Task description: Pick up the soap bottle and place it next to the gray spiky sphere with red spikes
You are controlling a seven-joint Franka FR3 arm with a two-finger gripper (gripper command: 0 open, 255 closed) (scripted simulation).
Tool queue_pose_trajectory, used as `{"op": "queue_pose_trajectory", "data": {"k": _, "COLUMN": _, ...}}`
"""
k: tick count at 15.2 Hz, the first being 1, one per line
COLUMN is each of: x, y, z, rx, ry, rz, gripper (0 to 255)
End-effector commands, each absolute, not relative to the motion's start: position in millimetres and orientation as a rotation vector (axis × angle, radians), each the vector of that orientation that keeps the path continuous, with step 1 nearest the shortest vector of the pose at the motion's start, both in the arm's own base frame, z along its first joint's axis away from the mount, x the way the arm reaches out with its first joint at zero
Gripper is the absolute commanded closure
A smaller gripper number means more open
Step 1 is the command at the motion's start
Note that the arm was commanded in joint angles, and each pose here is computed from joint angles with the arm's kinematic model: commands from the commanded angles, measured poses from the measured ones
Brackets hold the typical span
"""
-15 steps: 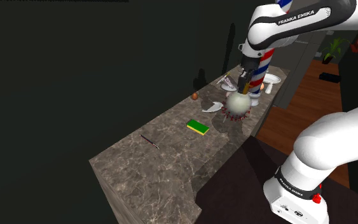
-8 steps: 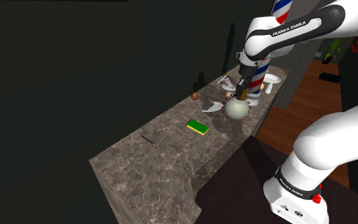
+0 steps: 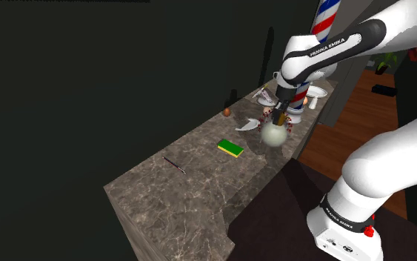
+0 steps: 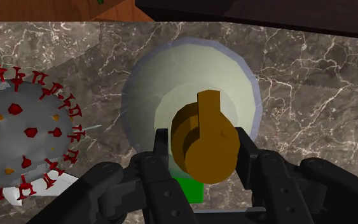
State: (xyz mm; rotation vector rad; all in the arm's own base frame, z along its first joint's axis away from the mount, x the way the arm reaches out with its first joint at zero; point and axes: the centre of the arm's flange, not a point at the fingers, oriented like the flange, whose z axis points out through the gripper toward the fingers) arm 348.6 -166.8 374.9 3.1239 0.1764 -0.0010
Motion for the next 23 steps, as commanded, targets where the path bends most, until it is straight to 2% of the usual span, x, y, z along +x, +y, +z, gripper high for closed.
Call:
{"op": "queue_pose_trajectory", "data": {"k": 1, "x": 348, "y": -166, "z": 366, "rx": 3.123, "ry": 0.176, "rz": 0.001, "gripper": 255}}
{"op": "queue_pose_trajectory", "data": {"k": 23, "x": 348, "y": -166, "z": 250, "rx": 3.123, "ry": 0.176, "rz": 0.001, "gripper": 255}}
